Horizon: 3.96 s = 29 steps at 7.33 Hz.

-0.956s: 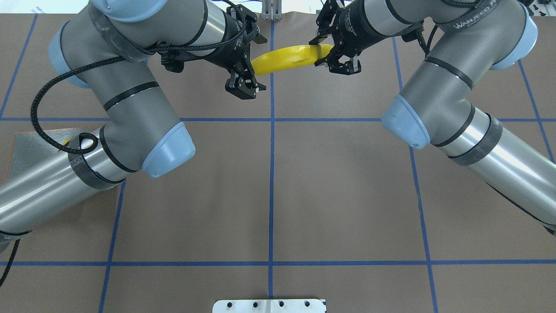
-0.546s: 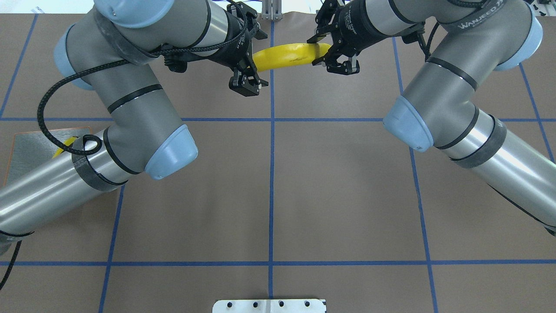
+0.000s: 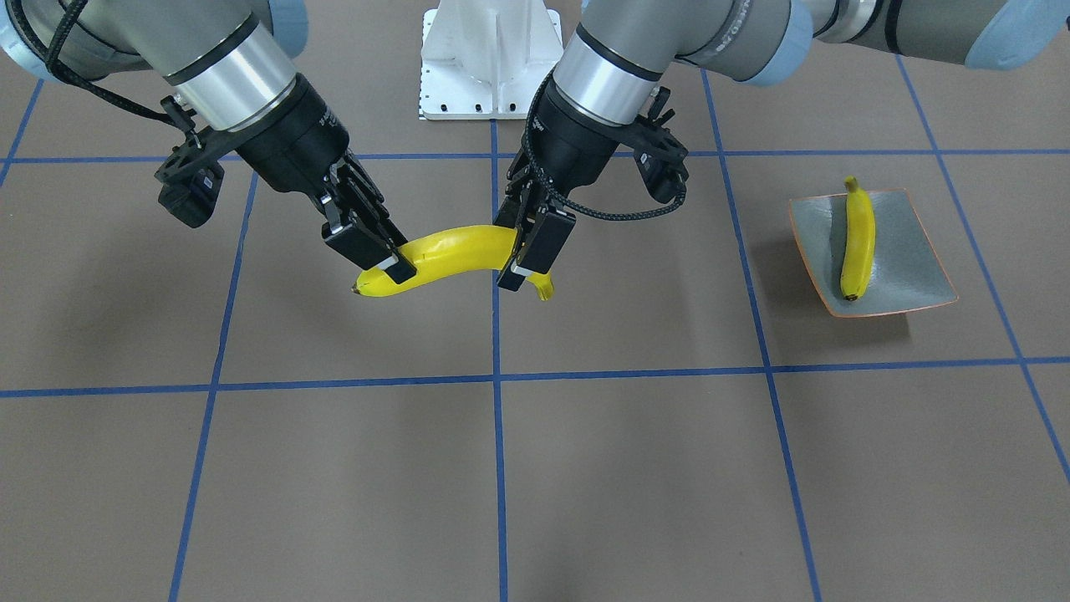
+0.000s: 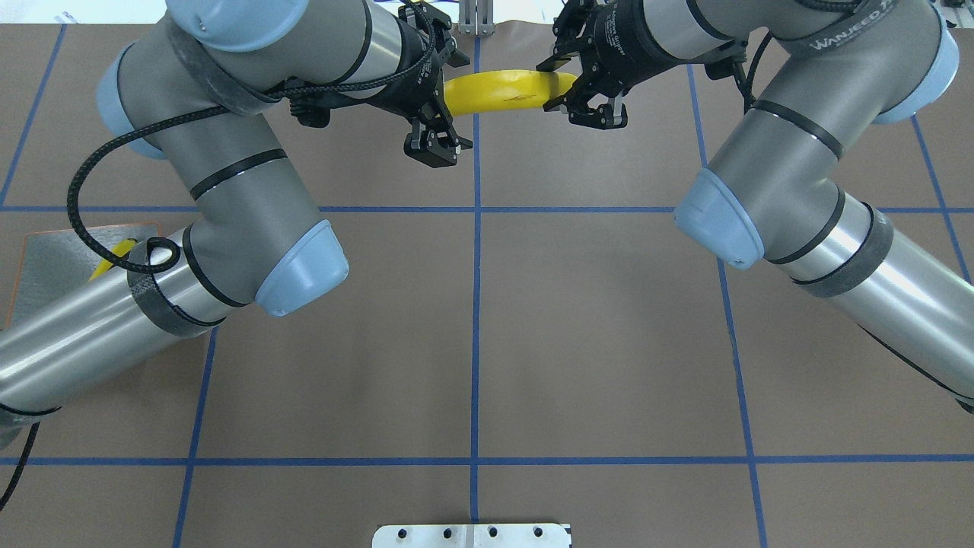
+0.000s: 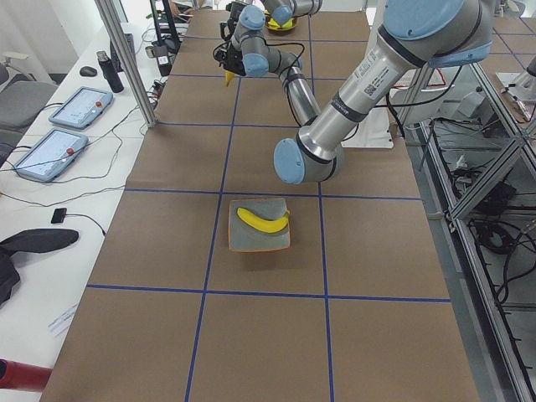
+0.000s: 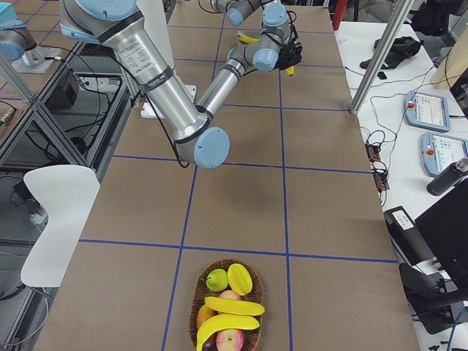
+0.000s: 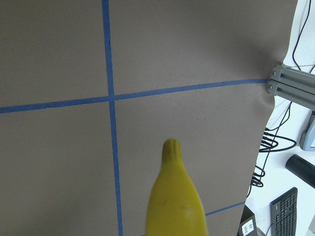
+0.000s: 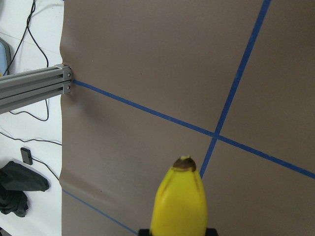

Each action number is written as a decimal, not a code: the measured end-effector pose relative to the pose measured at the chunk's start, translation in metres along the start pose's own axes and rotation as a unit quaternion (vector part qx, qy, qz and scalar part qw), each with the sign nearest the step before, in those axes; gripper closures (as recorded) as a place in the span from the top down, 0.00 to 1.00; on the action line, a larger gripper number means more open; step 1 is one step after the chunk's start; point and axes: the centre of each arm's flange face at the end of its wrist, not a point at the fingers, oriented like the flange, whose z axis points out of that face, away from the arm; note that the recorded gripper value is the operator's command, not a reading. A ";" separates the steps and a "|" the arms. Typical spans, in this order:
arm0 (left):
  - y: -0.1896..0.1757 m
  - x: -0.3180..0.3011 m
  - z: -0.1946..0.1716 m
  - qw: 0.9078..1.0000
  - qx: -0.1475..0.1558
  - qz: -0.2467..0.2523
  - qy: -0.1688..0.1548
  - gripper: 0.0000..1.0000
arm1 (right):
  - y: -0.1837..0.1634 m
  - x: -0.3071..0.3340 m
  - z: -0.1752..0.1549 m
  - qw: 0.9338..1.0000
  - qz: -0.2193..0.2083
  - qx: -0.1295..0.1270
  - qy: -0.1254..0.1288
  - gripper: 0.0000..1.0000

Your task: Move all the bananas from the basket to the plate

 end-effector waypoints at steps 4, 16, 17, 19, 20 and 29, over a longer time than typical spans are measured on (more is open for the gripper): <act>0.001 0.000 -0.004 1.000 -0.003 -0.014 0.007 0.00 | 0.006 0.001 -0.008 1.000 0.011 -0.006 -0.008 0.70; -0.178 -0.092 -0.110 0.954 -0.019 0.291 -0.071 0.00 | -0.101 0.036 -0.024 0.986 -0.163 0.043 0.001 1.00; -0.219 -0.088 -0.131 0.936 -0.019 0.338 -0.093 0.00 | -0.127 0.042 -0.026 0.975 -0.214 0.058 0.013 1.00; -0.300 -0.079 -0.170 0.898 -0.018 0.421 -0.124 0.00 | -0.178 0.057 -0.030 0.948 -0.305 0.084 0.040 1.00; -0.342 -0.077 -0.185 0.875 -0.015 0.465 -0.137 0.00 | -0.194 0.061 -0.032 0.939 -0.327 0.092 0.048 1.00; -0.529 -0.067 -0.180 0.664 0.013 0.683 -0.305 0.00 | -0.250 0.084 -0.044 0.915 -0.379 0.112 0.083 1.00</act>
